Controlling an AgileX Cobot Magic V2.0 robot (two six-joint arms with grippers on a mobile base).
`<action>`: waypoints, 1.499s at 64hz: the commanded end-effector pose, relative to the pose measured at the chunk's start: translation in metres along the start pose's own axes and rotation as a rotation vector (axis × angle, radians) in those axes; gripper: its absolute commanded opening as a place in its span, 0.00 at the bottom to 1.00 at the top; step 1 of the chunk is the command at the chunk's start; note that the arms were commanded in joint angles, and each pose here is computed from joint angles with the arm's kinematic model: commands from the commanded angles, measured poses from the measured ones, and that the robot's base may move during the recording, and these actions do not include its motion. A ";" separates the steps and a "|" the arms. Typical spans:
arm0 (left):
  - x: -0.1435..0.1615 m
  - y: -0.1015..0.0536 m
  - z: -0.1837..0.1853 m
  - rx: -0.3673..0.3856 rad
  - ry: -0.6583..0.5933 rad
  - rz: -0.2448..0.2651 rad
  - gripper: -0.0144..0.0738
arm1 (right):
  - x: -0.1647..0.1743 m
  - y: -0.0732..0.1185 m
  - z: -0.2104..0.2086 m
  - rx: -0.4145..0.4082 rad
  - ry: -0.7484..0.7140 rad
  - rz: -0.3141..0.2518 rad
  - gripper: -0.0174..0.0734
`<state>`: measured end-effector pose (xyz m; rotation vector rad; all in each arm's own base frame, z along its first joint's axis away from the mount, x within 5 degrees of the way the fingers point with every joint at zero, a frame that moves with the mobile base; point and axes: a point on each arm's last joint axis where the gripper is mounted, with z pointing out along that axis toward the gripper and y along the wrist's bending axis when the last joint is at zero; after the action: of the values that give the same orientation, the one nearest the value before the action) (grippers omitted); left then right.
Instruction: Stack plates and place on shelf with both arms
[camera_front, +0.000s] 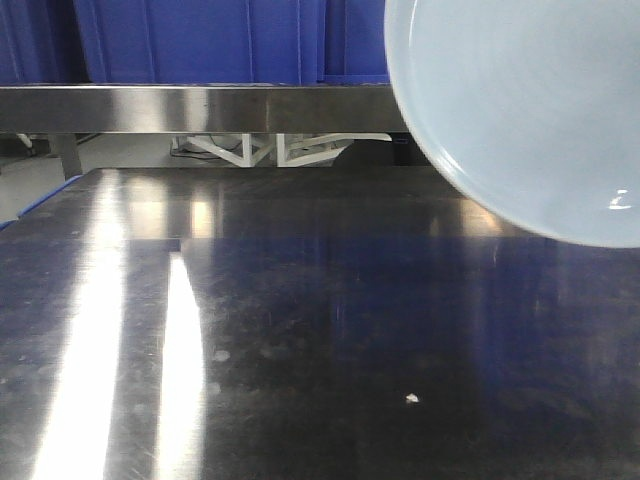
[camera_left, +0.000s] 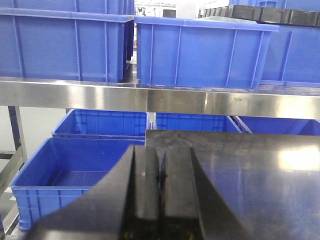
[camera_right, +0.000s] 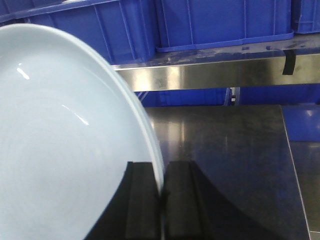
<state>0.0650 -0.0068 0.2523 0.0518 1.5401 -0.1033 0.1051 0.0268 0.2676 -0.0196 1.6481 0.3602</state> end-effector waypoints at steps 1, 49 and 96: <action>-0.017 0.001 0.000 -0.017 -0.100 -0.011 0.25 | -0.019 0.002 -0.001 -0.008 -0.129 0.003 0.25; -0.017 0.001 0.000 -0.017 -0.100 -0.011 0.25 | -0.019 0.002 -0.001 -0.008 -0.129 0.003 0.25; -0.017 0.001 0.000 -0.017 -0.100 -0.011 0.25 | -0.019 0.002 -0.001 -0.008 -0.129 0.003 0.25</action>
<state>0.0650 -0.0068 0.2523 0.0518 1.5401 -0.1033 0.1049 0.0267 0.2672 -0.0196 1.6481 0.3602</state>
